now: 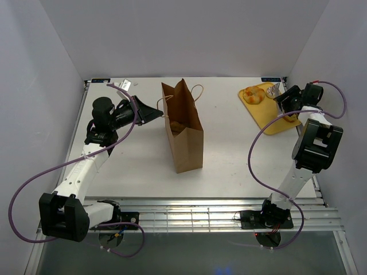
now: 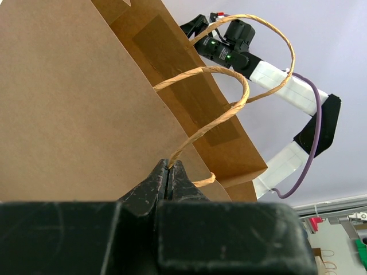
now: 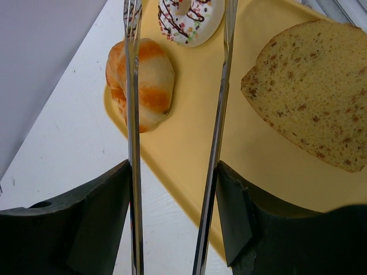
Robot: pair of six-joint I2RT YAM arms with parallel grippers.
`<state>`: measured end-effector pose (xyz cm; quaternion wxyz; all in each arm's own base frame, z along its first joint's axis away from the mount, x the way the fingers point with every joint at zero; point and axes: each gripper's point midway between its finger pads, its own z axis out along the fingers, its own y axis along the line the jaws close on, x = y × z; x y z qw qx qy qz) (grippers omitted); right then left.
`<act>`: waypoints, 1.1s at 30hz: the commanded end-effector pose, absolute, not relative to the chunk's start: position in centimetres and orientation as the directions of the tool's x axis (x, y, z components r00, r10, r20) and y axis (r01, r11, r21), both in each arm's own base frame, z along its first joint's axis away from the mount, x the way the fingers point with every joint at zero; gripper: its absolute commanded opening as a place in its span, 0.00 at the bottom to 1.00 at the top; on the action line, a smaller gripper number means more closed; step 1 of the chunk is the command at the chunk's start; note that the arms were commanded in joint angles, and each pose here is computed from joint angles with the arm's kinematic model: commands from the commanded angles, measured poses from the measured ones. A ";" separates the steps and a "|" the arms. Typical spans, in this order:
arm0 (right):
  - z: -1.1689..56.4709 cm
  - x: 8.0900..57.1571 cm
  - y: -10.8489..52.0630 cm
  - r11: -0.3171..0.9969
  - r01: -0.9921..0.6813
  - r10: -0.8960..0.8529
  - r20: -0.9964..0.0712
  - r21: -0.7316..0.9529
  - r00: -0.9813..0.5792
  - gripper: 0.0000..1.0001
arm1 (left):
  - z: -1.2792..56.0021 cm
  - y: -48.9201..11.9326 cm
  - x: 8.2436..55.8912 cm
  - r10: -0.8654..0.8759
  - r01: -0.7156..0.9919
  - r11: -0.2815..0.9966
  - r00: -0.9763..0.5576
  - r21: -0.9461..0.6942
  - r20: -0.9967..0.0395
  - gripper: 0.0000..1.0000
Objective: Place the fake bread into the paper bag
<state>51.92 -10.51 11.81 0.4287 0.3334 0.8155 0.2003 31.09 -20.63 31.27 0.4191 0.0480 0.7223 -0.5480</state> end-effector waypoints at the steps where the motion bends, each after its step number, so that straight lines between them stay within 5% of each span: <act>1: 12.7 53.7 -10.7 0.695 0.324 0.717 -0.585 0.642 -0.379 0.63 | 31.1 -20.8 30.8 -0.370 0.549 0.394 -0.639 -0.737 -0.674 0.00; 24: 10.8 56.1 -9.5 0.649 0.311 0.748 -0.508 0.695 -0.426 0.60 | 31.1 -20.8 31.0 -0.371 0.546 0.399 -0.639 -0.737 -0.674 0.00; 33: 10.9 55.7 -9.5 0.647 0.315 0.750 -0.505 0.694 -0.427 0.41 | 31.1 -20.8 31.0 -0.369 0.548 0.397 -0.639 -0.736 -0.675 0.00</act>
